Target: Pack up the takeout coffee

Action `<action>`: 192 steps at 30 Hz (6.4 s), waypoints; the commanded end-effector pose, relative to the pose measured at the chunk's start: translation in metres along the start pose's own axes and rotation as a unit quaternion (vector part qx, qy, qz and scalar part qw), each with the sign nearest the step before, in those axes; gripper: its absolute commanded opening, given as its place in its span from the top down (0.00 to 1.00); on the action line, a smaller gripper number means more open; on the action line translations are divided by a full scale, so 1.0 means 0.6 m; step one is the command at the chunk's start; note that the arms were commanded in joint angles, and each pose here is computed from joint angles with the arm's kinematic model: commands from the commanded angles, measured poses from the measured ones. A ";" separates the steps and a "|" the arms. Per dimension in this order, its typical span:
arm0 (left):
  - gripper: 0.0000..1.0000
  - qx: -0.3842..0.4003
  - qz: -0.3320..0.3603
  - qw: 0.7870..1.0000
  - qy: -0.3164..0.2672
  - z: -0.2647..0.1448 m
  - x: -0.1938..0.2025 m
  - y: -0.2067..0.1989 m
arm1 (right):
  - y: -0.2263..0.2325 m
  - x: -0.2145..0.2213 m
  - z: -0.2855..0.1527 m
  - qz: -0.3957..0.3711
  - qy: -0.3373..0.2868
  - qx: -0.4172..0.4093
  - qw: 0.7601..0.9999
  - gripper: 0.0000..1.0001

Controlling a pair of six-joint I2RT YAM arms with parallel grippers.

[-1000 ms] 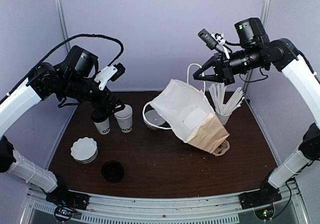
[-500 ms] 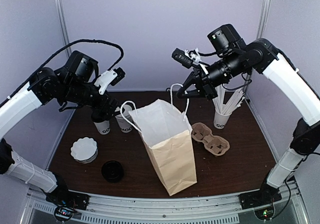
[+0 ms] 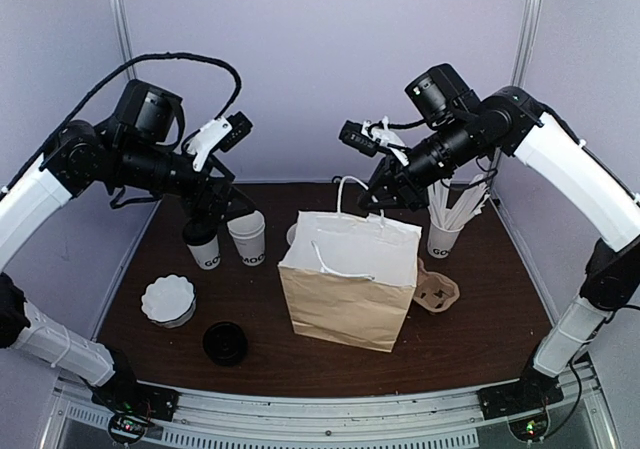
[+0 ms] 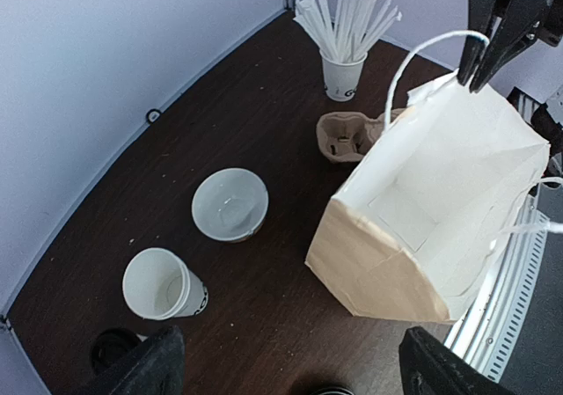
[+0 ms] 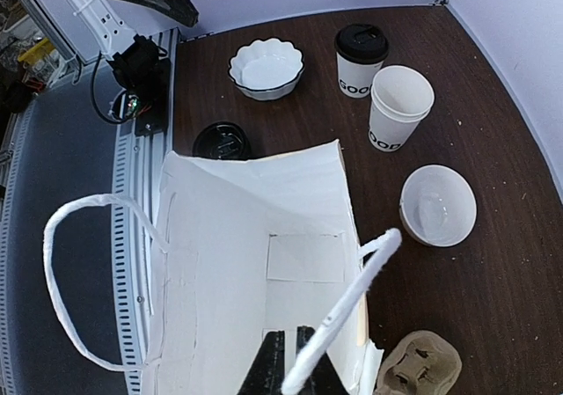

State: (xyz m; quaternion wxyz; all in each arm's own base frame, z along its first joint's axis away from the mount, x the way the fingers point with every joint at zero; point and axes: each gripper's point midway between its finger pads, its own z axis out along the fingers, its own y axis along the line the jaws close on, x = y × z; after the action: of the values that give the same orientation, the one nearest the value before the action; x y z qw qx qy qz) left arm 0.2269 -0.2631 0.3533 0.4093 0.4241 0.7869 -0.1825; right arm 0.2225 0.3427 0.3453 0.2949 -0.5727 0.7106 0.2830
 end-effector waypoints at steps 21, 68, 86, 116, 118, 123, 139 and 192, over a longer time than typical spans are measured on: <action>0.13 0.254 0.077 0.964 -0.022 0.218 -0.136 -0.074 | -0.098 -0.012 -0.024 -0.006 0.017 0.150 0.988 0.86; 0.82 0.310 0.063 0.948 0.041 0.318 -0.084 -0.114 | -0.044 -0.032 -0.025 -0.023 -0.007 0.059 0.998 1.00; 1.00 0.230 0.039 0.970 0.074 0.208 -0.044 -0.092 | -0.181 0.167 -0.168 0.110 0.001 0.223 0.969 0.41; 1.00 0.193 -0.028 0.980 0.052 0.189 -0.016 -0.040 | -0.230 0.449 0.110 0.177 0.277 0.160 0.931 0.57; 1.00 0.194 -0.030 0.979 0.052 0.189 -0.015 -0.038 | -0.227 0.449 0.118 0.180 0.280 0.154 0.930 0.56; 1.00 0.195 -0.032 0.979 0.051 0.188 -0.015 -0.037 | -0.227 0.458 0.129 0.193 0.293 0.146 0.925 0.55; 1.00 0.196 -0.038 0.978 0.053 0.191 -0.011 -0.030 | -0.217 0.486 0.142 0.198 0.319 0.145 0.915 0.58; 1.00 0.203 -0.037 0.977 0.054 0.187 -0.009 -0.033 | -0.212 0.502 0.141 0.197 0.342 0.169 0.903 0.56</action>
State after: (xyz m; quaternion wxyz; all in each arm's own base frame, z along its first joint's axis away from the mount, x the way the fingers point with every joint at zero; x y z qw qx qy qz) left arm 0.2674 -0.3484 0.2742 0.2428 0.4778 0.7823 -0.3174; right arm 0.3067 0.1885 0.0661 0.0794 -0.4282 0.9002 0.0034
